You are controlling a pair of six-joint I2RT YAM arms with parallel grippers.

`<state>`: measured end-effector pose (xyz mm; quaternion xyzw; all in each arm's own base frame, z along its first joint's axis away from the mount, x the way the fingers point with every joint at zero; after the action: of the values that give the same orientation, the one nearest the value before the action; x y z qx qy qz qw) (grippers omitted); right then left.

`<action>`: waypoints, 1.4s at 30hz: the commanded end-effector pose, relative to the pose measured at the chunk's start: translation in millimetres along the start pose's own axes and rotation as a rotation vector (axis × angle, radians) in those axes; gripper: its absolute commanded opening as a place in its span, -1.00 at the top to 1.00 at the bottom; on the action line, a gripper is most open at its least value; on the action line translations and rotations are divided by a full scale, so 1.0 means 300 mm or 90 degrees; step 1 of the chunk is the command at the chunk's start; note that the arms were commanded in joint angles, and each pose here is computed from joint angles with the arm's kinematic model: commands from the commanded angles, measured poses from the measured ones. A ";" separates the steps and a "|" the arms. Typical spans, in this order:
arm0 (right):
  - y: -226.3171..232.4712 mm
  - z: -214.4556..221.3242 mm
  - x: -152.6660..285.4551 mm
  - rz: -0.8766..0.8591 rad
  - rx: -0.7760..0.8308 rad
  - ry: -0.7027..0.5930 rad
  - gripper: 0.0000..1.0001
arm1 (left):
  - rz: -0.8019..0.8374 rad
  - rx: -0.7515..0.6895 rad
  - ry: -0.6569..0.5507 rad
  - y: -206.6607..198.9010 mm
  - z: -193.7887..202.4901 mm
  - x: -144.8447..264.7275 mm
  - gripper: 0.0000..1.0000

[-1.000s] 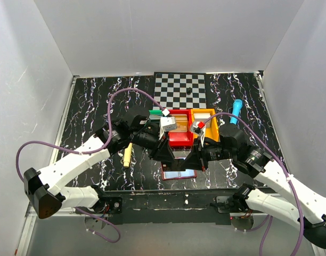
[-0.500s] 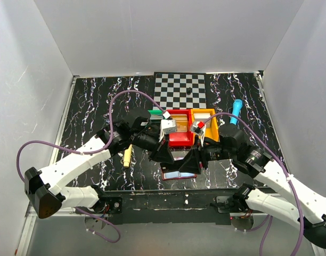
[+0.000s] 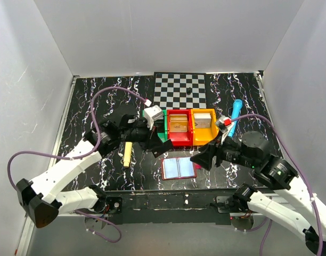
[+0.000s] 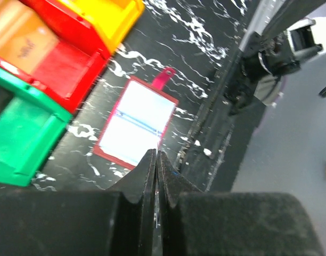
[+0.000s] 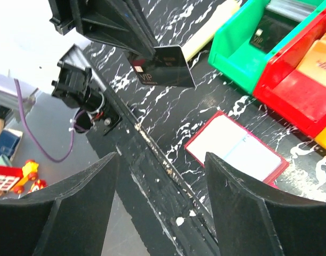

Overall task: Take the credit cards out of the card holder
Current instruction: Place the credit card in the storage box.

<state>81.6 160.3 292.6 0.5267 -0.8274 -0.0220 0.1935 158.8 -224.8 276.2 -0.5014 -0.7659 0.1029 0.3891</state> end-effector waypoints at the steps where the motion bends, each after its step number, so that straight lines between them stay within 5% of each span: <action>1: -0.027 -0.004 0.028 0.072 -0.013 -0.051 -0.45 | -0.090 -0.076 -0.109 0.026 -0.054 0.082 1.00; 9: -0.031 0.032 -0.009 0.046 -0.020 -0.085 -0.26 | -0.181 -0.352 -0.090 0.206 -0.067 0.054 1.00; 13: -0.010 0.039 -0.014 -0.004 -0.002 -0.115 -0.18 | -0.073 -0.488 -0.074 0.252 -0.091 0.051 1.00; 17: -0.008 0.040 0.009 -0.009 0.039 -0.166 -0.16 | -0.042 -0.482 -0.069 0.322 -0.155 0.053 1.00; 23: 0.028 0.060 0.016 -0.102 0.141 -0.115 -0.19 | 0.037 -0.529 -0.049 0.368 -0.174 -0.004 1.00; 30: 0.020 0.083 0.000 -0.104 0.138 -0.109 -0.18 | 0.056 -0.530 0.034 0.475 -0.121 -0.086 1.00; 42: 0.016 0.122 -0.041 -0.122 0.097 -0.085 -0.15 | 0.038 -0.509 0.068 0.611 -0.122 -0.184 1.00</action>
<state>69.6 163.1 252.7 0.6050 -0.7883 -0.0019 0.1121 308.7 -190.0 160.8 -0.6426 -0.7014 -0.2024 0.2329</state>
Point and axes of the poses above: each gripper's point midway between its finger pads, its own x axis back along the fingers, its own y axis along the line the jaws close on, z = x × y, the point moved 7 cm from there along x, back along the fingers, and after that the axes turned 14 degrees about x, right-handed, at the moved point
